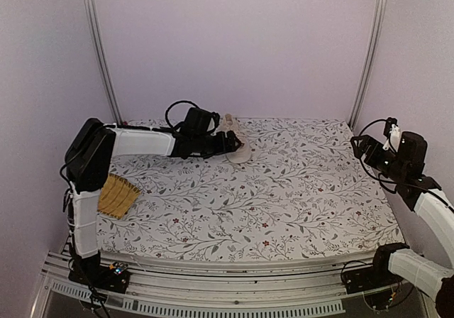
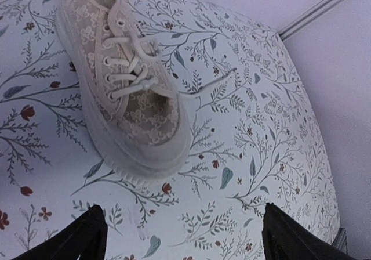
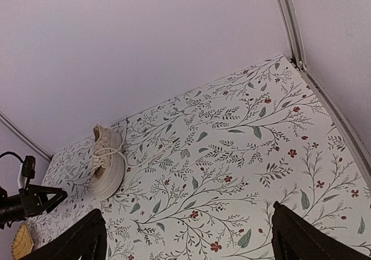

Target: Tie the shoes

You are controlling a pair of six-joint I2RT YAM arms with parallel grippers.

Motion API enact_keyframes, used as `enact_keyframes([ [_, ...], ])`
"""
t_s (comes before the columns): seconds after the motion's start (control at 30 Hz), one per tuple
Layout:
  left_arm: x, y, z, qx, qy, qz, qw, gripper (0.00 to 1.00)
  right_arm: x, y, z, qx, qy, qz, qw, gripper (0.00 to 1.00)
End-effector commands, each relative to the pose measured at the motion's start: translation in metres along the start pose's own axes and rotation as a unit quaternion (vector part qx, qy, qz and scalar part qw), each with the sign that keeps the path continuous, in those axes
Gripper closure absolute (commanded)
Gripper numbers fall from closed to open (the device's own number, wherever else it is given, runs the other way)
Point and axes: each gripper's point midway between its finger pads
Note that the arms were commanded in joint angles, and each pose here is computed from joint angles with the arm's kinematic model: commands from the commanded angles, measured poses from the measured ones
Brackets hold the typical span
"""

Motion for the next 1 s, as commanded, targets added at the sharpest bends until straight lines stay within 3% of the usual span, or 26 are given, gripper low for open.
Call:
enact_keyframes([
  [0.0, 0.012, -0.035, 0.033, -0.04, 0.027, 0.053, 0.997, 0.06, 0.012, -0.001, -0.004, 0.016, 0.009, 0.034, 0.999, 0.01],
  [0.27, 0.052, -0.107, 0.084, -0.08, 0.095, 0.11, 0.986, 0.06, 0.02, -0.004, -0.019, 0.04, 0.006, 0.071, 0.997, 0.01],
  [0.5, 0.101, -0.134, 0.076, -0.069, 0.16, 0.106, 0.979, 0.08, 0.015, -0.006, -0.026, 0.045, 0.012, 0.062, 0.997, 0.01],
  [0.73, 0.116, -0.15, 0.066, -0.038, 0.191, 0.067, 0.978, 0.4, 0.008, -0.007, -0.03, 0.05, 0.019, 0.045, 0.998, 0.01],
  [0.97, 0.117, -0.148, 0.068, -0.038, 0.188, 0.066, 0.979, 0.82, 0.008, -0.001, -0.034, 0.051, 0.01, 0.047, 0.998, 0.01],
])
Point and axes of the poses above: each gripper's point midway between its finger pads, its own y axis back along the fingers, its own x axis along the line the jaws close on, z = x × y, and after that the axes turned 1 degree about y, right-handed
